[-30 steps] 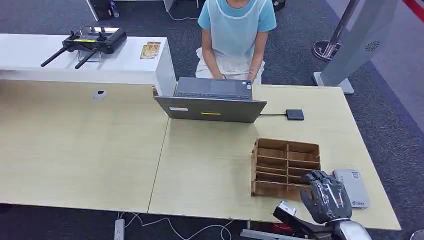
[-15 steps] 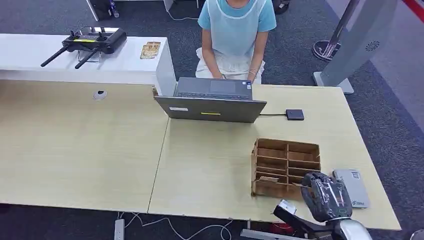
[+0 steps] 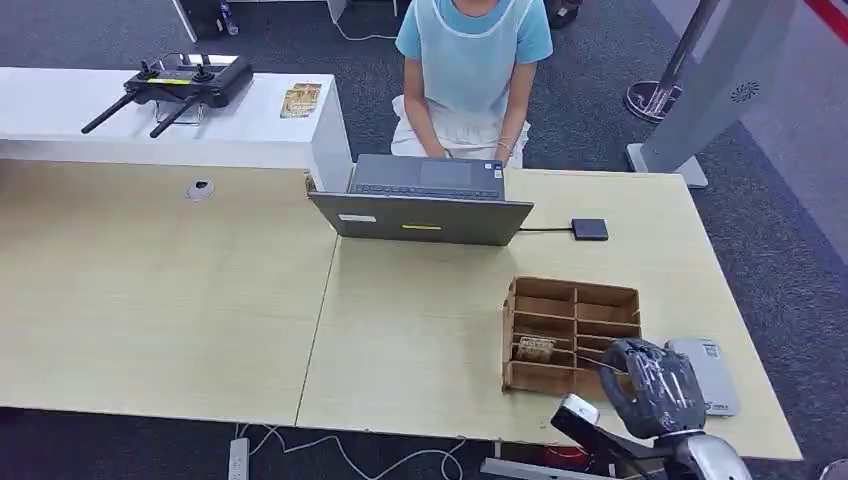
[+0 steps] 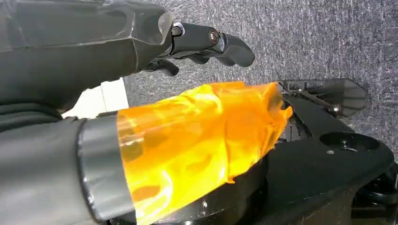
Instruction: Pass the card to the sensor for recognition and then transmit it.
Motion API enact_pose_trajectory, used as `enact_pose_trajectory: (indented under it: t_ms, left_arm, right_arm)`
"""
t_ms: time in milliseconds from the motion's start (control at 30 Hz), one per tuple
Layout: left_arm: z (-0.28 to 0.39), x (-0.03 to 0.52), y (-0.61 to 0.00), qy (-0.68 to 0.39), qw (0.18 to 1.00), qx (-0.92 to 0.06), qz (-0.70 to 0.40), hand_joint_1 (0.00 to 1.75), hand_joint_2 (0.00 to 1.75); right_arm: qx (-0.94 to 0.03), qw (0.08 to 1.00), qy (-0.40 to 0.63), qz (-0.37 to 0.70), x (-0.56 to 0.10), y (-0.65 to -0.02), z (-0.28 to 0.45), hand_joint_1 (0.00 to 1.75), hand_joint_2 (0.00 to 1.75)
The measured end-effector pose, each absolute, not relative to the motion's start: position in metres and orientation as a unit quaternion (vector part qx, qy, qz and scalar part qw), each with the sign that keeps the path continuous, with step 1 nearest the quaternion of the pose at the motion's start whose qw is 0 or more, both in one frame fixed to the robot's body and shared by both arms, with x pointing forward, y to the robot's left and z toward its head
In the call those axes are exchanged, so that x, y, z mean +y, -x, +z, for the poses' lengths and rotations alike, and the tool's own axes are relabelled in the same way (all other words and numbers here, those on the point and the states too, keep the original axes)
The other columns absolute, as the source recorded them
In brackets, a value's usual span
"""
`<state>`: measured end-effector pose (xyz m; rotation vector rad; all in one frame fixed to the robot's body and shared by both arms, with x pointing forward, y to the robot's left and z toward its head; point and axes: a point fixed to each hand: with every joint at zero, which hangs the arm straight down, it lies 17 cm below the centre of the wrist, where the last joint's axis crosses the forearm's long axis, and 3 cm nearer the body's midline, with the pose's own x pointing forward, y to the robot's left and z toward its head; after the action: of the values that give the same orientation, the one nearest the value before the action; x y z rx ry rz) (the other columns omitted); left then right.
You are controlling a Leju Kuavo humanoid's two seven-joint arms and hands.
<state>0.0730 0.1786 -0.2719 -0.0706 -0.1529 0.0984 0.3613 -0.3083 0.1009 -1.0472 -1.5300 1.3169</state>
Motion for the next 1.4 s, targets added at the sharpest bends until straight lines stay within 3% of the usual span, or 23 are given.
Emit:
enact_pose_trajectory:
  t_ms: [500, 733, 1067, 1400]
  left_arm:
    - [-0.272, 0.180, -0.075, 0.034, 0.995, -0.083, 0.049, 0.00, 0.00]
    - [-0.272, 0.181, -0.076, 0.033, 0.994, -0.087, 0.050, 0.00, 0.00]
    - [-0.272, 0.184, -0.078, 0.031, 0.994, -0.091, 0.050, 0.00, 0.00]
    - [-0.271, 0.185, -0.080, 0.034, 0.994, -0.094, 0.046, 0.00, 0.00]
  right_arm:
    - [-0.717, 0.434, 0.288, 0.464, -0.289, -0.349, 0.153, 1.43, 1.75]
    - [-0.753, 0.417, 0.246, 0.447, -0.286, -0.343, 0.184, 1.55, 1.75]
    - [-0.770, 0.377, 0.257, 0.447, -0.289, -0.359, 0.222, 1.68, 1.75]
    - [-0.771, 0.326, 0.296, 0.460, -0.297, -0.412, 0.287, 1.73, 1.75]
